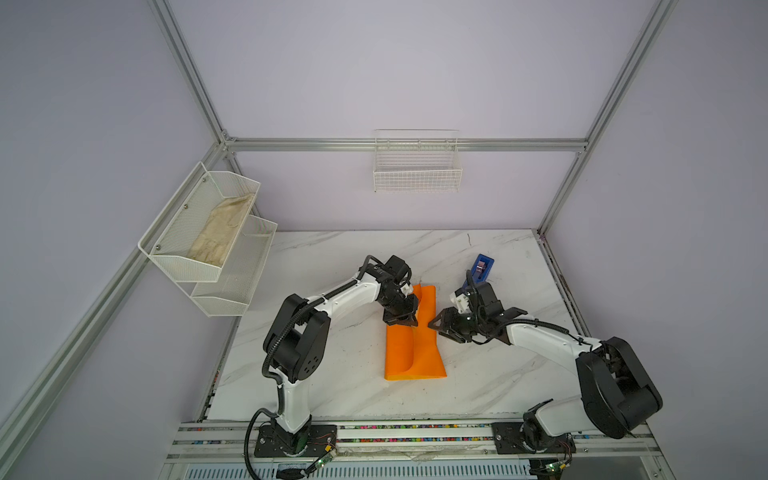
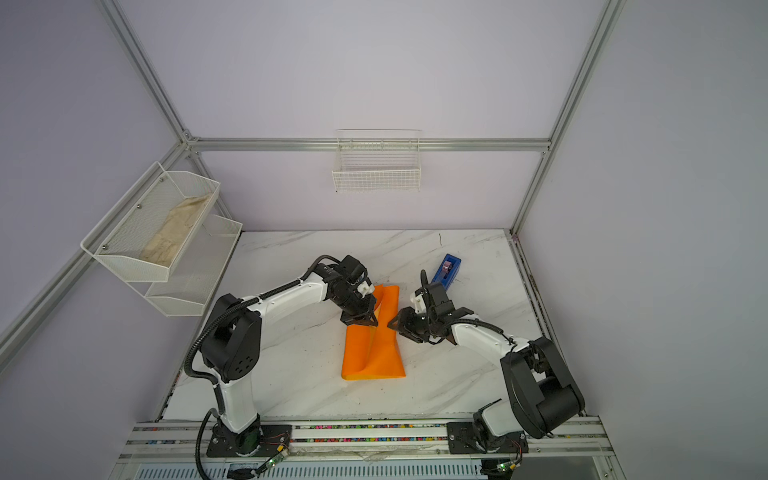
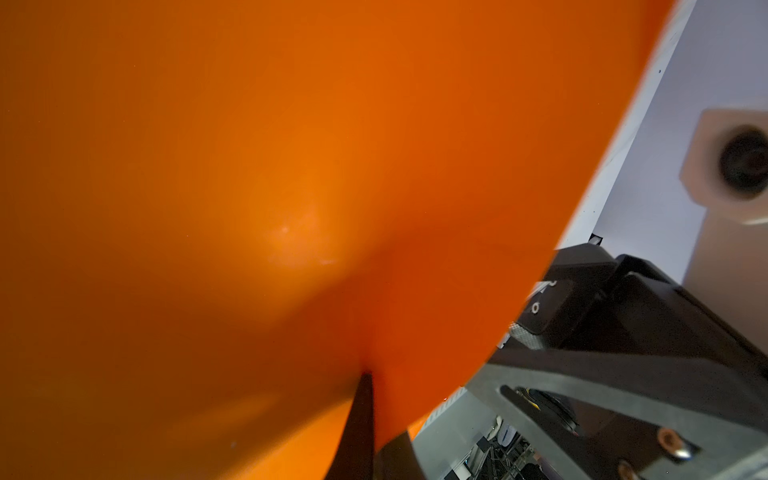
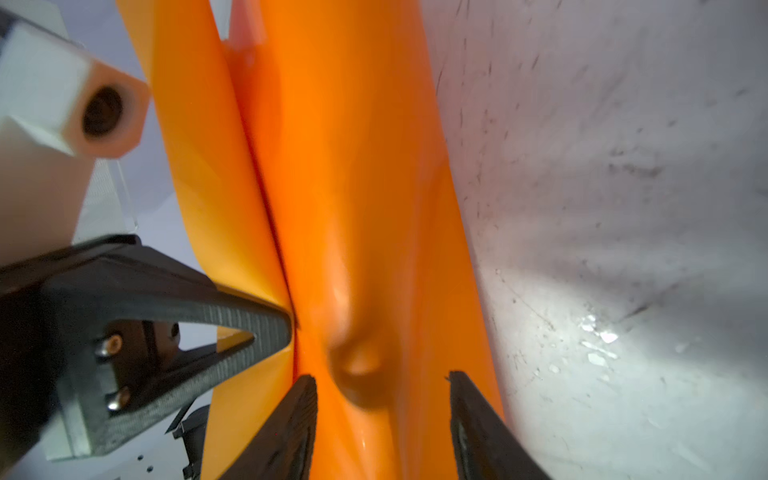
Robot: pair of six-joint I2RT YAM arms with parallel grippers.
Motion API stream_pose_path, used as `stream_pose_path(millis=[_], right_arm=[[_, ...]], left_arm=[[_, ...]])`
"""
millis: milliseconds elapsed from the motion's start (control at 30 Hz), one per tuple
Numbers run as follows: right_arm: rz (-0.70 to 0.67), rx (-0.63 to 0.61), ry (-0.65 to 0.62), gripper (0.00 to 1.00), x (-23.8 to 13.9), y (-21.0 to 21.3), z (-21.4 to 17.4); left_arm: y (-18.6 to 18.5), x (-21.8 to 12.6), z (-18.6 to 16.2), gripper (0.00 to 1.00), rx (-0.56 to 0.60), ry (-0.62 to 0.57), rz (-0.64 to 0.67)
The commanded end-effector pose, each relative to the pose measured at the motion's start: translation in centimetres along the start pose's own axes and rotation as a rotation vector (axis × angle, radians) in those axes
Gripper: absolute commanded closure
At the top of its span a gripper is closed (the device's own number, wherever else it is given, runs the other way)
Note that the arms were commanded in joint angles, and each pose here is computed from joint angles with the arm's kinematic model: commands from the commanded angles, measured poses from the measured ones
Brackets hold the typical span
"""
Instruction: Wrap the gift box in paper
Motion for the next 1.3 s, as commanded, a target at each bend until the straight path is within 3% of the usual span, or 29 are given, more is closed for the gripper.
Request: stream_pose_path(millis=[0,333,500,800,1267], right_arm=[[0.09,-0.002,0.053,0.48,0.4,1.1,-1.0],[0.162,0.047,0.038,0.56,3.4,4.8,-2.5],[0.071,0.063,-0.035,0.57,3.3,4.4,-1.7],[0.069,0.078,-0.094,0.53,2.0,4.2,0.7],[-0.063,0.04,-0.085,0.62,3.9,2.4,1.9]], left_arm=[[-0.2,-0.1,0.8,1.0,0.024,-0.021,-0.009],[1.2,-3.1,2.2,1.0,0.04,-0.053,-0.021],[1.7,-3.5,1.6,1.0,0.058,-0.025,-0.028],[1.9,-3.0,1.2,1.0,0.051,-0.015,-0.049],[-0.6,-4.6,1.6,1.0,0.066,-0.05,-0.109]])
Point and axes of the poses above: each gripper's point midway between its finger pads, its own x axis out along the fingers, its own y axis along the line the jaws close on, z = x × y, the point moved 7 cm from there along -x, back along the fingers, and after that the axes turned 9 degrees about x, right-handed, at the moved point
